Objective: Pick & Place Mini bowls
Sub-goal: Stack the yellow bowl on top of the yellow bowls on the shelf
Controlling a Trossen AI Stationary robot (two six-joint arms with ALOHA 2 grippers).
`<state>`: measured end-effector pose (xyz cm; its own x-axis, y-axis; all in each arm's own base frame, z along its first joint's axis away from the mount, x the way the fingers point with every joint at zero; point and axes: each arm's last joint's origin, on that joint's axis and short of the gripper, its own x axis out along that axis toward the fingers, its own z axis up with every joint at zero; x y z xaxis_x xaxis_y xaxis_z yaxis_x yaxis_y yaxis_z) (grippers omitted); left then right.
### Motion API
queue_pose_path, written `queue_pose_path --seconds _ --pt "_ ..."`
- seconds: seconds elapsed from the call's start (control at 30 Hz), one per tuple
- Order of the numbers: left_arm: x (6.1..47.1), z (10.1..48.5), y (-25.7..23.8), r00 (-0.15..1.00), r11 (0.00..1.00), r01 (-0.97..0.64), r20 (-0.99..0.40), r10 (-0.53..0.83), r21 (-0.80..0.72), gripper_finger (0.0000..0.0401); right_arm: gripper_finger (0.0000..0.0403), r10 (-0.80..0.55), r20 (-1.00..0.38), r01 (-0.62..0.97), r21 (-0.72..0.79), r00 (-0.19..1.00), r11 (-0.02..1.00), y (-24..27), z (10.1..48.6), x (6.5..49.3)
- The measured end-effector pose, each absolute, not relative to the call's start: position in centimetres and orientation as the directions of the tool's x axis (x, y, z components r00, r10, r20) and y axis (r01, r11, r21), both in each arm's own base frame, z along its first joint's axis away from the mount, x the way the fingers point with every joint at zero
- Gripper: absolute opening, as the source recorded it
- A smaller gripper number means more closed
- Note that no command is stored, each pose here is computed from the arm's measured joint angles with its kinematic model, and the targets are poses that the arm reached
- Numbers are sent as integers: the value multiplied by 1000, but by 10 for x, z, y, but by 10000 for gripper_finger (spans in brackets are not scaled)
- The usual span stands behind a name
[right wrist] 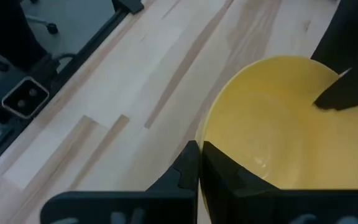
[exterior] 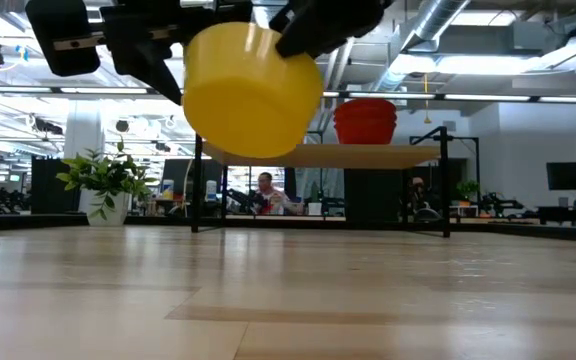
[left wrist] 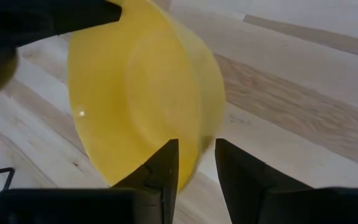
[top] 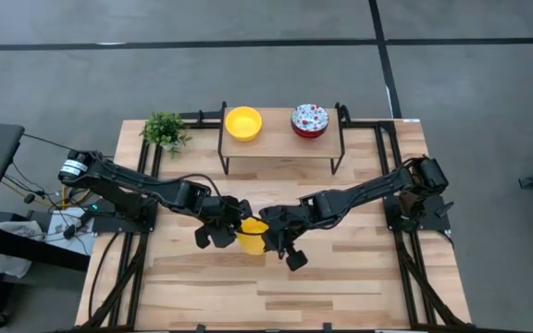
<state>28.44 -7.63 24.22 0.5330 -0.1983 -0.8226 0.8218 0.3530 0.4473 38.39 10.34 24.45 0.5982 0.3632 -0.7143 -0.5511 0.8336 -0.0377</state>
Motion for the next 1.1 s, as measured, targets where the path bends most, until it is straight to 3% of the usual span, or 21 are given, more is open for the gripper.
queue_pose_path --seconds 1.1 --pt "286 243 -78 536 350 826 -808 -245 441 76 0 368 -722 -554 -26 586 832 106 244 382"
